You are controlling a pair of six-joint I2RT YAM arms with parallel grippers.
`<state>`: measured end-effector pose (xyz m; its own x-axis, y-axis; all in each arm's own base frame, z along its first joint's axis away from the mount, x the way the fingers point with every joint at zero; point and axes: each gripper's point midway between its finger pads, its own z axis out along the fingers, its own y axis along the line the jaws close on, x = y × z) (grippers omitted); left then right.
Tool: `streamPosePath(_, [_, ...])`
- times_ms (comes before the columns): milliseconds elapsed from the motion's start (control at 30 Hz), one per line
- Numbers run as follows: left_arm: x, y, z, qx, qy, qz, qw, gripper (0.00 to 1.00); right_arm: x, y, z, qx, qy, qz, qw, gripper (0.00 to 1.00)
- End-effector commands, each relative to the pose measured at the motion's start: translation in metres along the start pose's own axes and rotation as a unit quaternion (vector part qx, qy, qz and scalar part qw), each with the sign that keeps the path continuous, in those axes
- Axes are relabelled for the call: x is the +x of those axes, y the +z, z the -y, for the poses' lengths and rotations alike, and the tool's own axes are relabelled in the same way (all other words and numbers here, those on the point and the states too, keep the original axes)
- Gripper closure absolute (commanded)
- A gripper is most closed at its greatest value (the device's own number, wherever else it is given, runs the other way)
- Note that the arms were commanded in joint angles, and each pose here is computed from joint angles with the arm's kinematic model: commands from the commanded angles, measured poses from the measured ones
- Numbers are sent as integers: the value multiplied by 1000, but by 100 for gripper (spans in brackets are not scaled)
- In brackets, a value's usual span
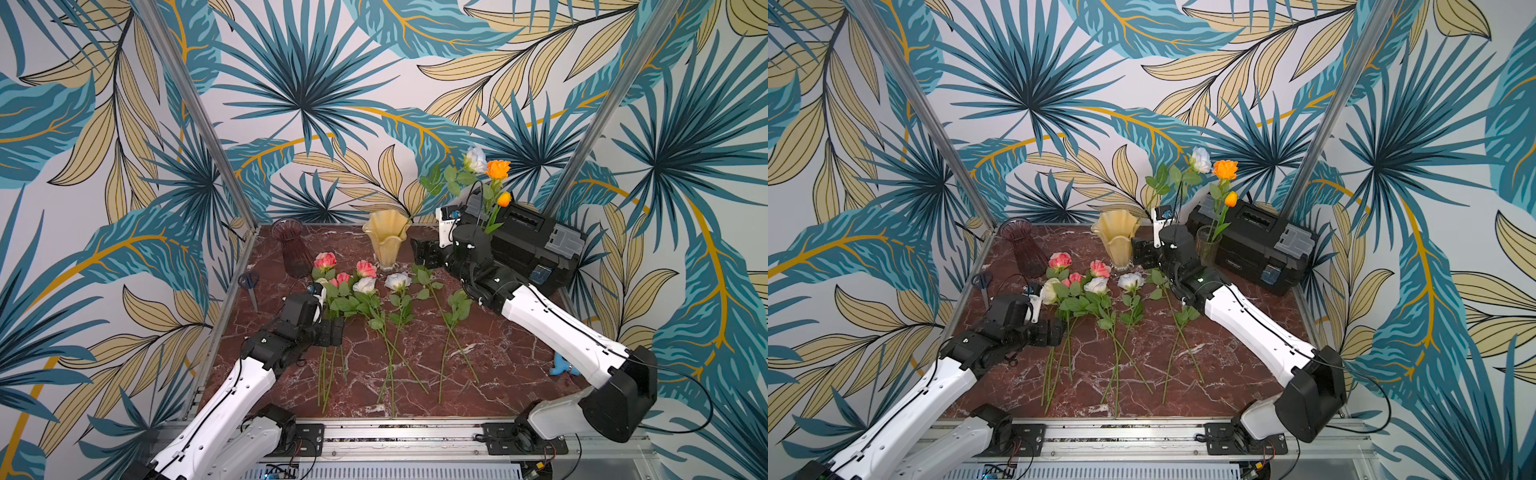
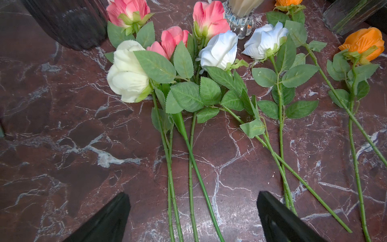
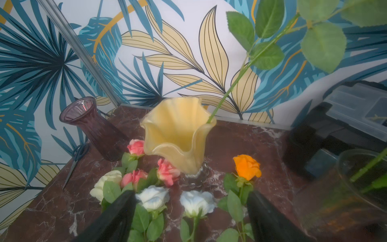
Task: Arrange the flowers in different vases according to their variety
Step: Insert the flower into the vase, then pick up the flower at the center of the board.
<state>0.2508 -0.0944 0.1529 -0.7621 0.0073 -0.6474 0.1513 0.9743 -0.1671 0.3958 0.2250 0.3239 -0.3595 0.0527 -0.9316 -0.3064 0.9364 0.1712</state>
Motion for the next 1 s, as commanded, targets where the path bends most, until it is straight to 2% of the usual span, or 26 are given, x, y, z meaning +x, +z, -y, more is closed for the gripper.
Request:
streamPosePath(0, [-8, -5, 2, 0, 4, 8, 1000, 0, 28, -22, 8, 3, 2, -44, 999, 12])
streamPosePath(433, [-6, -3, 1, -3, 6, -1, 1000, 0, 89, -80, 41, 35, -5, -116, 993, 12])
streamPosePath(700, [-6, -3, 2, 0, 6, -2, 1000, 0, 175, -80, 58, 73, 23, -245, 966, 16])
streamPosePath(833, [-6, -3, 4, 5, 8, -2, 1000, 0, 199, -74, 61, 86, 30, -282, 955, 18])
streamPosePath(967, [-6, -2, 5, 7, 10, -2, 1000, 0, 214, -57, 58, 85, 6, -327, 941, 22])
